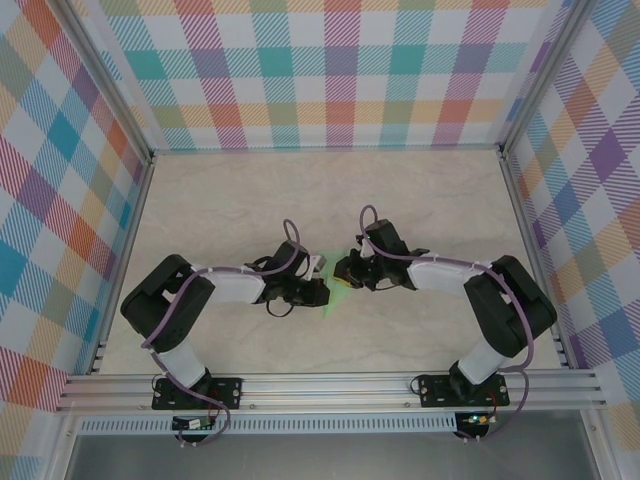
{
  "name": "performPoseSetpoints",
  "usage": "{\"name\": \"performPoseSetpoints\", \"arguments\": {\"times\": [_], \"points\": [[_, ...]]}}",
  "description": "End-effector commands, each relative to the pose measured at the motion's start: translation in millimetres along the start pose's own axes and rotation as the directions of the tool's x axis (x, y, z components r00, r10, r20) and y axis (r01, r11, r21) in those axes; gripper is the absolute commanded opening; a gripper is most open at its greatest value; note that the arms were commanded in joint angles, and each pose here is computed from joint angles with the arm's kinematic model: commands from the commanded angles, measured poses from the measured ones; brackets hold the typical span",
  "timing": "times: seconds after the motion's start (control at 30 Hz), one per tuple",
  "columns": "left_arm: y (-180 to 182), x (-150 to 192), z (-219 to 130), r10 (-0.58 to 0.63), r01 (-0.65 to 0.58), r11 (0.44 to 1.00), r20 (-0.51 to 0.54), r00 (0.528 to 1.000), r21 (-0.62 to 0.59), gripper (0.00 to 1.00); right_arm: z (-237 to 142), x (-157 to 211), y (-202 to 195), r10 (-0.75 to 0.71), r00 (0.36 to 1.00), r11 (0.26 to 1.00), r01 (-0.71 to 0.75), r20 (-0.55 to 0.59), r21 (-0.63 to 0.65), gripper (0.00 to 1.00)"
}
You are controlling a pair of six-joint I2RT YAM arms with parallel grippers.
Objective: Fold a paper plane with a square sheet of paper (pick it up from the middle)
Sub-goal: Fourth fold the wing at the center of the table.
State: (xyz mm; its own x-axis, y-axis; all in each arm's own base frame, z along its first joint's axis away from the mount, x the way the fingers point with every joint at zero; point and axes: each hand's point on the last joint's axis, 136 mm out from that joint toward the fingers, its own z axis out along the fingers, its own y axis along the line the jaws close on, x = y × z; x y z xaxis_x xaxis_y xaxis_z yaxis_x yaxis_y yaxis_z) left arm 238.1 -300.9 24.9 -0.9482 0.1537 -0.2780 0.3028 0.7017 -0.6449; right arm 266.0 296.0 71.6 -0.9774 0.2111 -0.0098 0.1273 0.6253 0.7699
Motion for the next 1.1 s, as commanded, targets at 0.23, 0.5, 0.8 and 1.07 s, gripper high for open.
{"name": "performPoseSetpoints", "arguments": {"times": [0.23,0.5,0.8,1.07], "points": [[8,3,1,-0.076,0.077,0.994,-0.013,0.997,0.076,0.07,15,-15,8,0.023,0.999,1.0,-0.023,0.03,0.0,0.12],[13,1,-2,-0.14,0.141,0.983,-0.016,0.99,0.121,0.07,23,-19,5,0.042,0.999,0.999,-0.042,0.031,0.009,0.12],[10,-5,-6,-0.161,0.162,0.972,-0.017,0.987,0.168,0.07,5,-21,13,-0.01,0.997,1.0,0.009,0.076,0.02,0.14],[15,-9,-6,-0.215,0.214,0.962,-0.014,0.976,0.169,0.06,22,-17,22,-0.01,1.0,0.999,0.01,0.009,-0.032,0.13]]}}
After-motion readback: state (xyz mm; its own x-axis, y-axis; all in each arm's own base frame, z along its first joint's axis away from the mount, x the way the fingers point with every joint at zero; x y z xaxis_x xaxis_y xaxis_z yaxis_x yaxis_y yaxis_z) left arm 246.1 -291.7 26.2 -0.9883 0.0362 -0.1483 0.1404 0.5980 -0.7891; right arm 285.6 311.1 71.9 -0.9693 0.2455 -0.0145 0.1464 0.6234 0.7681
